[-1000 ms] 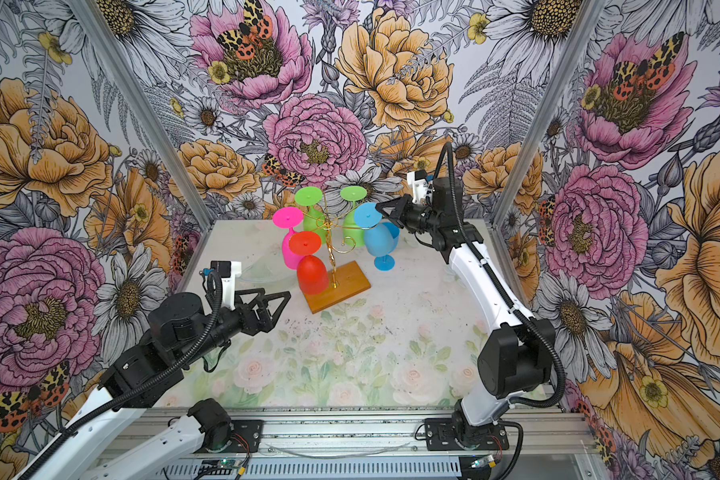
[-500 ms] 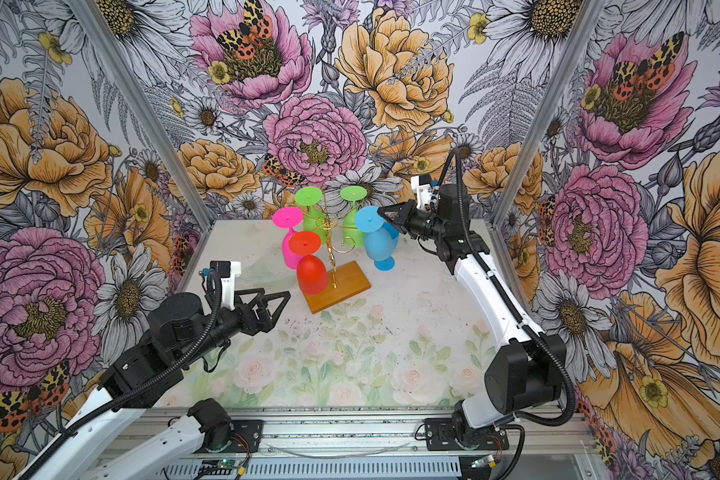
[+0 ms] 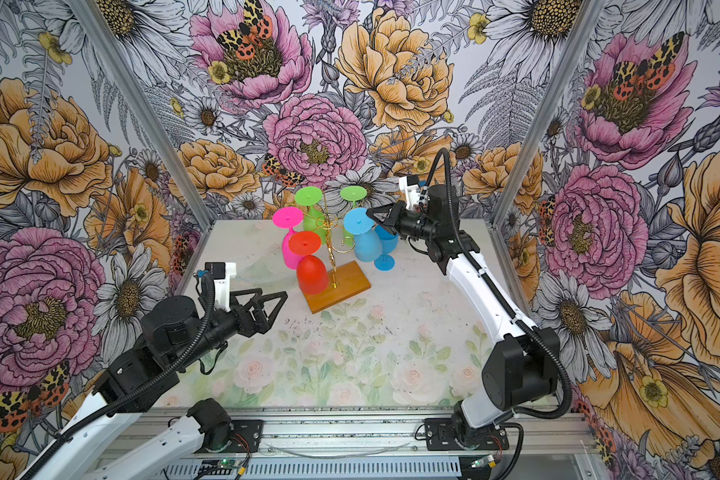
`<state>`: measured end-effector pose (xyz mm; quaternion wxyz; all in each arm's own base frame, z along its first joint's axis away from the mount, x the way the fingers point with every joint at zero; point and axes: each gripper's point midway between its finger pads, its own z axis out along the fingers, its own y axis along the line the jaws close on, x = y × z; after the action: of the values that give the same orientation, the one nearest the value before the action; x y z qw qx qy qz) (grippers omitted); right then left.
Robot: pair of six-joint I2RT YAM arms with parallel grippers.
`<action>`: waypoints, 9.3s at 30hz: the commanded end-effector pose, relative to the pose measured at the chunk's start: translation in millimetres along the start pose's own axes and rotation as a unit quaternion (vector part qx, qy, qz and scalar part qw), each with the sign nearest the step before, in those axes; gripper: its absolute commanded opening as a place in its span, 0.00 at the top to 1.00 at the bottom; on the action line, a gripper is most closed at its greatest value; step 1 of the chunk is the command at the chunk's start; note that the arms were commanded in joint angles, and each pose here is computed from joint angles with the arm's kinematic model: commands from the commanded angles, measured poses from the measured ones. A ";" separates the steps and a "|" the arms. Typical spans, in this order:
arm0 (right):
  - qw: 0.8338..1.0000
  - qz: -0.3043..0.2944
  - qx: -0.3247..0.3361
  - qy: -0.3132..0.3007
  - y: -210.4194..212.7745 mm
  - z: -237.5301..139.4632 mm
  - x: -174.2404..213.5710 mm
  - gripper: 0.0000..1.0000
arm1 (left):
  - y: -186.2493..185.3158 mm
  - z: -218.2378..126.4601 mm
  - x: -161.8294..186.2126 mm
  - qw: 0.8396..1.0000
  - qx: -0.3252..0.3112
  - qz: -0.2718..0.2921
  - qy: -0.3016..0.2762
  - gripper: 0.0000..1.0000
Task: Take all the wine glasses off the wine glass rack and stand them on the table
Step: 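Lift the blue glass off the rack hook and pull it back with the right gripper, then bring the blue glass toward the left gripper while the left arm reaches in, then grasp the blue glass foot with the left gripper while the right gripper opens, then pull the blue glass back with the left arm while the right gripper grasps its bowl, then open the left gripper and draw it back while the right gripper holds the bowl, then carry the blue glass upright toward the first blue glass with the right gripper, then lower the blue glass upright beside the first blue glass with the right gripper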
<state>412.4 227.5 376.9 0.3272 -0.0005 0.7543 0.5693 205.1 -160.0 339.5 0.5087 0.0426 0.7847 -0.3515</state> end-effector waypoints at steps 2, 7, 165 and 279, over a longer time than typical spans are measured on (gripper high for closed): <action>0.999 -0.017 -0.043 -0.017 20.1 5.5 -17.7 1.00 | 6.1 0.8 4.0 1.000 -0.011 -0.012 0.005 0.01; 0.998 -0.019 -0.042 -0.032 15.1 10.9 -29.7 1.00 | 5.5 2.1 5.9 1.000 -0.010 -0.014 0.013 0.01; 0.964 0.021 0.178 0.198 -32.3 -112.7 182.7 0.57 | -70.4 92.8 172.0 0.371 -0.061 0.926 0.033 1.00; 0.797 -0.109 0.579 0.134 -292.4 -59.1 -59.6 0.97 | -11.9 11.2 47.2 0.971 -0.058 0.231 0.014 0.01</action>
<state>531.7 52.4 165.8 0.2161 0.0293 0.9759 -0.0082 187.9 -191.1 294.4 0.5641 0.2045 0.7837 -0.1604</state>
